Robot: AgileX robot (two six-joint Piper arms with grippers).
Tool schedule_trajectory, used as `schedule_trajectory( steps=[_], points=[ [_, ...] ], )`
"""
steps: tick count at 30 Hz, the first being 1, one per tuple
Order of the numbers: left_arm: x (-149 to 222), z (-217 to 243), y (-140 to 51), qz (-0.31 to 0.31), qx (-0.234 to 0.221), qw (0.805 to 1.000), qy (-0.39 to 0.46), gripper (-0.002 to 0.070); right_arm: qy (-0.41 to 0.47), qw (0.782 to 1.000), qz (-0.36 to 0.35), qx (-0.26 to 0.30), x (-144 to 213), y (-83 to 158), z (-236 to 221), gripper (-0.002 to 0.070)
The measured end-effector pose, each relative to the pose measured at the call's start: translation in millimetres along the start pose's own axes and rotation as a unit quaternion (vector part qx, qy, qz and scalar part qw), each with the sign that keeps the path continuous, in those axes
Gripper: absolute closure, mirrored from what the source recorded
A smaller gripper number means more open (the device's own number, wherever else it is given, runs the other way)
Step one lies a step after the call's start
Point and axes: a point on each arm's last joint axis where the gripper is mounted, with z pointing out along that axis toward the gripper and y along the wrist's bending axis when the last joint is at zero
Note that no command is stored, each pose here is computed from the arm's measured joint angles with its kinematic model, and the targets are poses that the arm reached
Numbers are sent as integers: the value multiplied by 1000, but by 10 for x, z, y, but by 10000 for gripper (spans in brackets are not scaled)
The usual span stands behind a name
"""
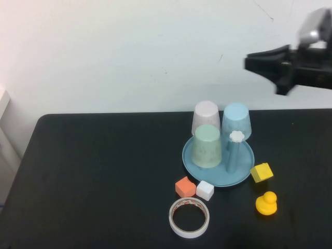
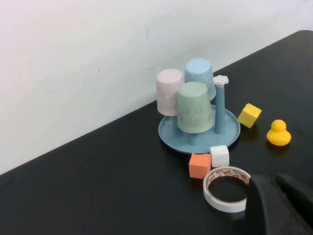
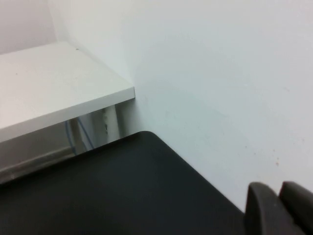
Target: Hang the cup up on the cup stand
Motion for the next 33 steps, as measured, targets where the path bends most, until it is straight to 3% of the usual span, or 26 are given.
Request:
schedule_trajectory(
  steps=[4,13,17,22,24,33],
  points=[
    [0,-2,1,0,0,1000,-1,675,7,999,-20,36,-188,537,-513,661],
    [0,-5,2,0,0,1000,-2,676,-22,990,-115,80,-564,1856,-1445,676],
    [0,-5,2,0,0,1000,-2,675,-41,978,-138,154,-481,2383,-1853,677],
    [6,-2,1,0,0,1000,-1,675,-169,938,-174,246,-132,3135,-2401,678],
    [9,-2,4,2,-1,1000,1,675,-186,932,-182,252,6,3228,-2451,678],
    [49,8,9,2,-6,1000,14,675,-176,863,-273,388,-86,3114,-2623,678]
  ],
)
